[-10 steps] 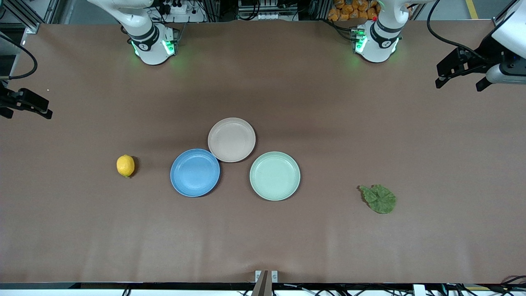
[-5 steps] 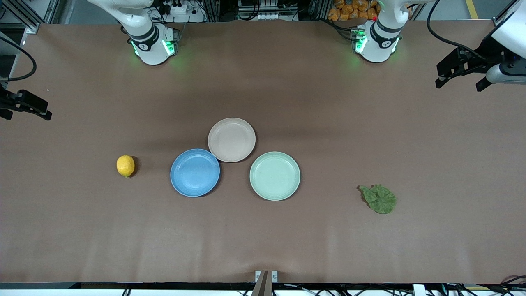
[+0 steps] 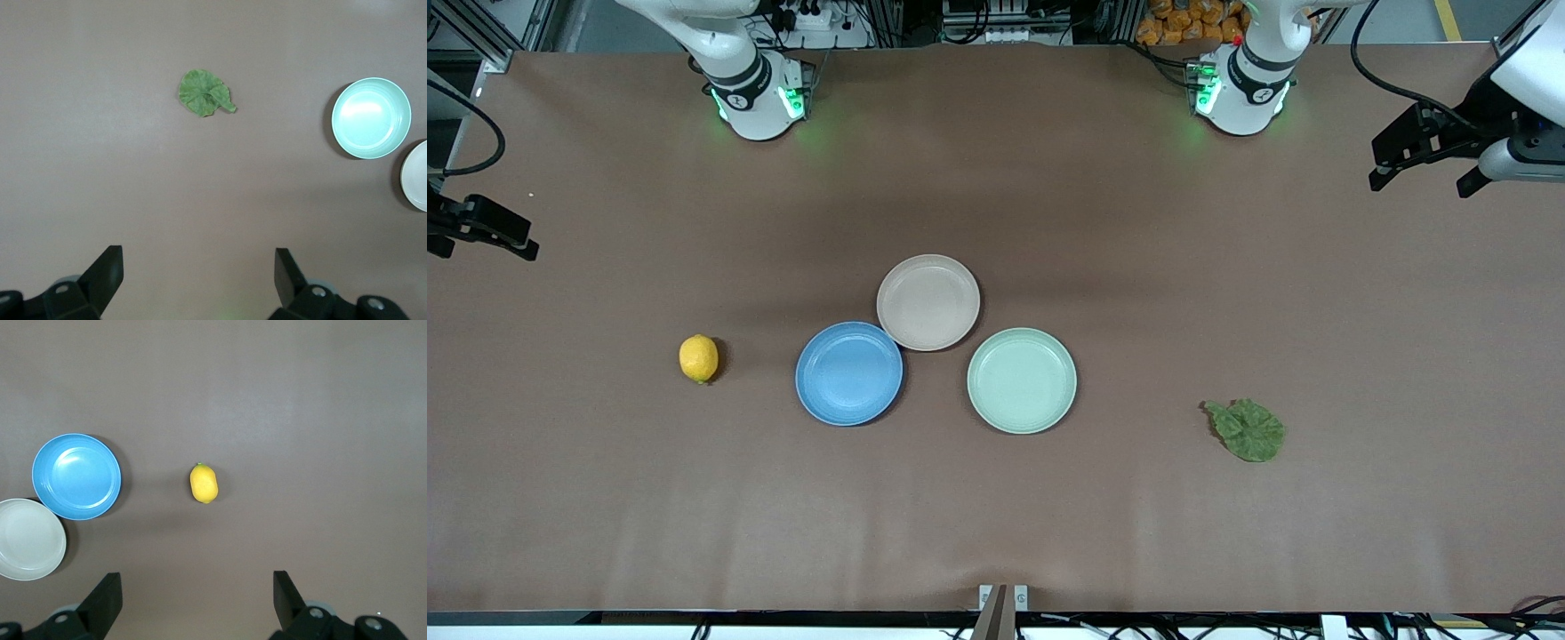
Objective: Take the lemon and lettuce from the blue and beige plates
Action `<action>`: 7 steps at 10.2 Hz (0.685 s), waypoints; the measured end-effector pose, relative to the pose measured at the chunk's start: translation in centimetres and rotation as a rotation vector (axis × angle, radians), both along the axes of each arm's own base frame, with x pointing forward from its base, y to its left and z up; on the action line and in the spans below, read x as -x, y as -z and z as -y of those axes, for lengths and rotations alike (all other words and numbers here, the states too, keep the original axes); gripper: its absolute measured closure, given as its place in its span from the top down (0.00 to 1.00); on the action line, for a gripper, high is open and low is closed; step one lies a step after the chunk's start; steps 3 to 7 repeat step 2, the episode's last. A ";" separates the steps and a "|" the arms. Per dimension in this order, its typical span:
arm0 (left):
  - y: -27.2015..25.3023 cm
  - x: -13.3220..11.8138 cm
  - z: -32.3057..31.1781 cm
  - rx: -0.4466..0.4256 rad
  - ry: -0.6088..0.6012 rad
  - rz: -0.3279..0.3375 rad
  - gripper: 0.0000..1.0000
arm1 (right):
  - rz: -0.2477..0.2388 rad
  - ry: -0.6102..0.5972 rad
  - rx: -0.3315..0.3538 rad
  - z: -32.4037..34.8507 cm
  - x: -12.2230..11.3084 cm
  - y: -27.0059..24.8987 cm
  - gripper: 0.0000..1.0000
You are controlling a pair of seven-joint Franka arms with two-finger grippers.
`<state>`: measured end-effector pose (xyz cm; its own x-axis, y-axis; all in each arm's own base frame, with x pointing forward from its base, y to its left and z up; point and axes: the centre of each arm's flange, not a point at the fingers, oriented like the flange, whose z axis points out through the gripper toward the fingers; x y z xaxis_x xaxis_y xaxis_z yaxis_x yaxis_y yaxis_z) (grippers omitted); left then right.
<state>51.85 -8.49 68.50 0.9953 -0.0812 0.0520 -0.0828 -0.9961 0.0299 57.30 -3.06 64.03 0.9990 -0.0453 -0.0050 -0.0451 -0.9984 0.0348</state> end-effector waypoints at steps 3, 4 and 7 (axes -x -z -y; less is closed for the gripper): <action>0.0 0.0 0.0 0.000 0.000 0.000 1.00 | 0.001 0.030 -0.003 0.0 0.0 0.0 1.00; 0.0 0.0 0.0 0.000 0.000 0.000 1.00 | 0.001 0.030 -0.003 0.0 0.0 0.0 1.00; 0.0 0.0 0.0 0.000 0.000 0.000 1.00 | 0.001 0.030 -0.003 0.0 0.0 0.0 1.00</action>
